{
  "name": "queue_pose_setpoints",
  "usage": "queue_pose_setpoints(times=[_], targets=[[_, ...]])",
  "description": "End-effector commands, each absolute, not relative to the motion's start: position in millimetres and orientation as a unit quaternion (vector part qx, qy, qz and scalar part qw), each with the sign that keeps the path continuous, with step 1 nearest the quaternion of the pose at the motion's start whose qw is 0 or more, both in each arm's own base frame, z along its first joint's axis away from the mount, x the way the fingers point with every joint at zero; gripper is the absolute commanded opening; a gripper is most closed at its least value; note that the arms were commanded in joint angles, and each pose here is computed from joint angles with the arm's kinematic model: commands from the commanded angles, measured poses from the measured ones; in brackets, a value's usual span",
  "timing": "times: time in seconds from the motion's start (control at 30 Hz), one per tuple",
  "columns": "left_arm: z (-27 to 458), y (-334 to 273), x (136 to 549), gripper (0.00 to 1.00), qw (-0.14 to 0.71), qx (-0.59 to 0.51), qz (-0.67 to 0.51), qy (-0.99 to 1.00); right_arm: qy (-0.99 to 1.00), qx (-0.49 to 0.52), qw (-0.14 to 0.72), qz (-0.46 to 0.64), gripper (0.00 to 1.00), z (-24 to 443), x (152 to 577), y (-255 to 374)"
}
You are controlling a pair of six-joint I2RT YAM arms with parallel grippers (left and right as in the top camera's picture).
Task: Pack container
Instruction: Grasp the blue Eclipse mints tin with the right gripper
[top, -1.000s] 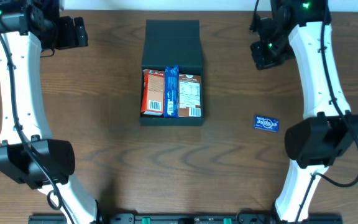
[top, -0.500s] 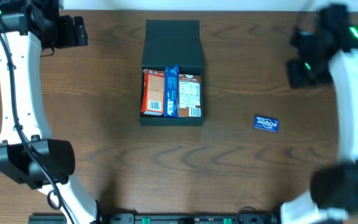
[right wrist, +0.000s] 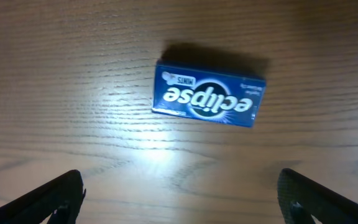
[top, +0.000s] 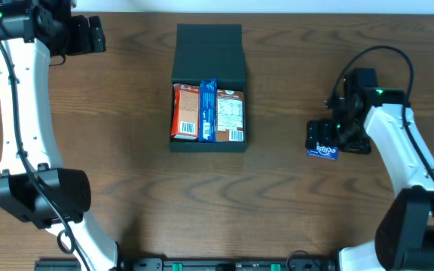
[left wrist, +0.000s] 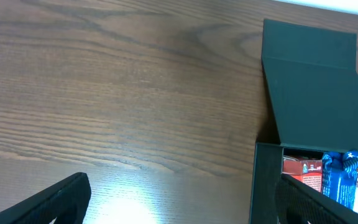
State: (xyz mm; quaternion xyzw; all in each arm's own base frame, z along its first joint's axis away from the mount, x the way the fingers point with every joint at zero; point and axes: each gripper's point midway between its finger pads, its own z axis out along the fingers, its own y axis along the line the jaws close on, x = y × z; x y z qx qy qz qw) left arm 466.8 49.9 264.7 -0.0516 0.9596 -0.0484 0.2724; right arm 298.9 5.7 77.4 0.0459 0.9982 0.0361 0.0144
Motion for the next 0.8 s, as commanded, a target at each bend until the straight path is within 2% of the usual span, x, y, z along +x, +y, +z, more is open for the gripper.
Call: queue_pose_setpoints(times=[0.0,0.33,0.77], targets=[[260,50,468,0.95,0.267,-0.051,-0.052,0.961,0.997,0.083,-0.004,0.01,0.99,66,297,3],[260,50,468,0.95,0.267,-0.05,-0.052,0.961,0.993,0.115,-0.036,-0.006,0.99,29,304,-2],[260,50,469,0.95,0.268,-0.05,-0.051,0.961,0.99,0.139,0.005,-0.033,0.99,15,322,-22]])
